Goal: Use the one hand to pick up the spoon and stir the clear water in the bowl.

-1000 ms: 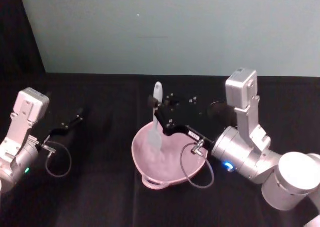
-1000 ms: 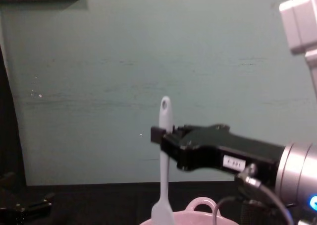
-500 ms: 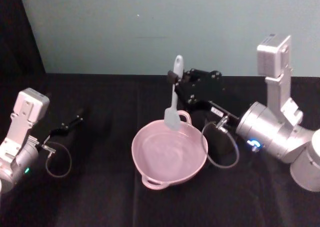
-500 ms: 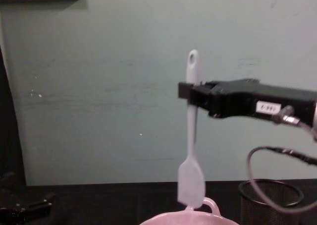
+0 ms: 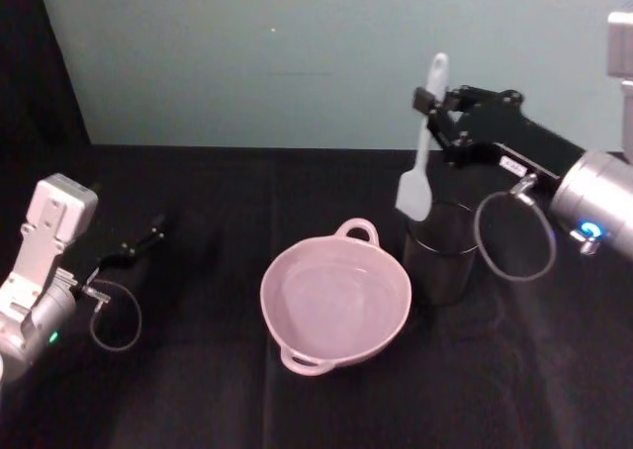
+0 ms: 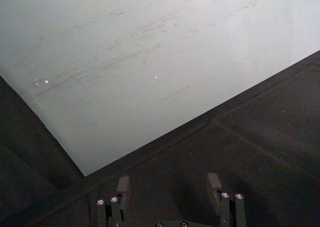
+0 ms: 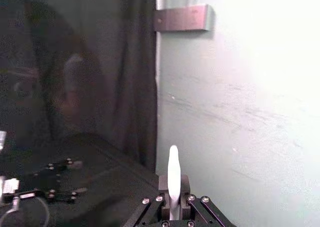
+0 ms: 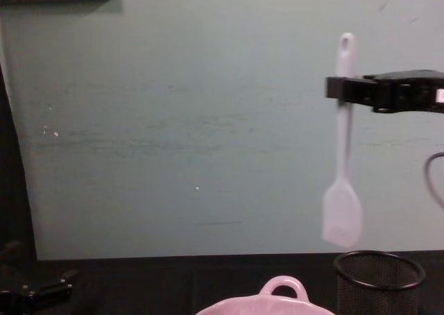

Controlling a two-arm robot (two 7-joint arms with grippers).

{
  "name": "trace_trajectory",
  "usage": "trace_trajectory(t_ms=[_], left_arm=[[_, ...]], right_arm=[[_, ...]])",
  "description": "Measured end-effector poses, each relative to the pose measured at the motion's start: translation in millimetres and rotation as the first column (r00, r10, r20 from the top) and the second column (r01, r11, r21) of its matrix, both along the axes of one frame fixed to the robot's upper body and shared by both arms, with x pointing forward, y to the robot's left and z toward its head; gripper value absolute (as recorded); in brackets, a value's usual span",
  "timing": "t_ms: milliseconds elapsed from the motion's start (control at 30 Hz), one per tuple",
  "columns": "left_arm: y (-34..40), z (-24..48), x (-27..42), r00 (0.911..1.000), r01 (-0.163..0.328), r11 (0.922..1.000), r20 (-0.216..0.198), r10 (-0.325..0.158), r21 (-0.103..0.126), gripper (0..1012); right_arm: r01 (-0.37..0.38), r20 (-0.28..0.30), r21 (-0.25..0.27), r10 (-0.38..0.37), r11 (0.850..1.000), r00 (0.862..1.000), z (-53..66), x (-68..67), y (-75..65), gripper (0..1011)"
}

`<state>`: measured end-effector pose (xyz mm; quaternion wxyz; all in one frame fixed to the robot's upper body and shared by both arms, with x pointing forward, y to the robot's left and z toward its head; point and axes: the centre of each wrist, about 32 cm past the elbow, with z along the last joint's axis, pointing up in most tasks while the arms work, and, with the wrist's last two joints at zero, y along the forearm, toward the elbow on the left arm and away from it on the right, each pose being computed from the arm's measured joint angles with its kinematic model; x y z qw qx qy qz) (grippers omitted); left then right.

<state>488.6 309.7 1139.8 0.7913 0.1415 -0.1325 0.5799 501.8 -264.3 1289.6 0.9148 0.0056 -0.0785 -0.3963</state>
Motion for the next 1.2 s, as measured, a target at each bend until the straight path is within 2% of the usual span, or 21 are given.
trace_trajectory(t_ms=[100,200,267,300,367,667,733,867,1200], left_arm=[[0.0,0.0,0.0,1.0,0.0,1.0,0.0,0.0,0.0,1005],[0.0,0.0,0.0,1.0,0.0,1.0,0.0,0.0,0.0,1005],[0.0,0.0,0.0,1.0,0.0,1.0,0.0,0.0,0.0,1005],[0.0,0.0,0.0,1.0,0.0,1.0,0.0,0.0,0.0,1005],[0.0,0.0,0.0,1.0,0.0,1.0,0.0,0.0,0.0,1005],[0.0,0.0,0.0,1.0,0.0,1.0,0.0,0.0,0.0,1005],[0.0,0.0,0.0,1.0,0.0,1.0,0.0,0.0,0.0,1005],[0.0,0.0,0.0,1.0,0.0,1.0,0.0,0.0,0.0,1005],[0.0,0.0,0.0,1.0,0.0,1.0,0.0,0.0,0.0,1005]], right_arm=[[0.022,-0.023,0.003,-0.022,1.0,0.999,0.6,4.2,-11.0,112],[0.039,-0.055,0.017,-0.038,0.999,0.998,-3.9,9.8,-22.1,112],[0.044,-0.07,0.024,-0.042,0.999,0.997,-7.4,12.6,-26.8,112],[0.049,-0.092,0.036,-0.046,0.998,0.995,-14.5,16.3,-32.3,112],[0.051,-0.099,0.041,-0.047,0.998,0.994,-16.8,17.3,-33.9,112],[0.063,-0.199,0.11,-0.04,0.992,0.979,-55.1,26.8,-41.8,112],[0.064,-0.215,0.126,-0.035,0.99,0.976,-60.7,28.3,-42.7,112],[0.074,-0.265,0.173,-0.026,0.982,0.964,-75.9,31.2,-46.4,112],[0.1,-0.315,0.269,-0.011,0.958,0.949,-99.0,33.0,-53.6,112]])
